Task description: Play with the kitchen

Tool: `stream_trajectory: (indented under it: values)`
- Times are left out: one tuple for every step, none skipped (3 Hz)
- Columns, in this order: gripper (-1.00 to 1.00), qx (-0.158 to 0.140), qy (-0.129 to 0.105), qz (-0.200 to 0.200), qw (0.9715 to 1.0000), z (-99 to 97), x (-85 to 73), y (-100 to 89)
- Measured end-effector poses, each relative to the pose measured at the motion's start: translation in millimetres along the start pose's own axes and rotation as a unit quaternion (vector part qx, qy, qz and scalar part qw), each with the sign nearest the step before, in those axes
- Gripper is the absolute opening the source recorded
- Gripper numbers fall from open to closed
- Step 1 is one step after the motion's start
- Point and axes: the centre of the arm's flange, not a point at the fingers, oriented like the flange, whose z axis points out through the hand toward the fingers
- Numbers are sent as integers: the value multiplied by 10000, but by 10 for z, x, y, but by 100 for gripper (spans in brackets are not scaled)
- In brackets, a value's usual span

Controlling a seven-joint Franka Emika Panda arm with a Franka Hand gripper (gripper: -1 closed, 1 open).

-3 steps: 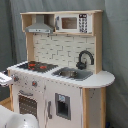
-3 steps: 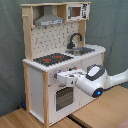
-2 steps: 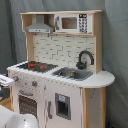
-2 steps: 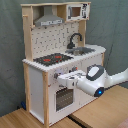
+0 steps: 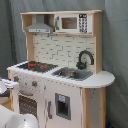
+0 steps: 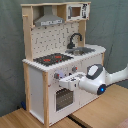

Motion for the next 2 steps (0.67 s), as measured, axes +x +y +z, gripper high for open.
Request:
stream_trajectory:
  values:
    - [100,27,323,-108,9994,69,-53,16]
    - [100,37,519,-38,9986,249,-116,104]
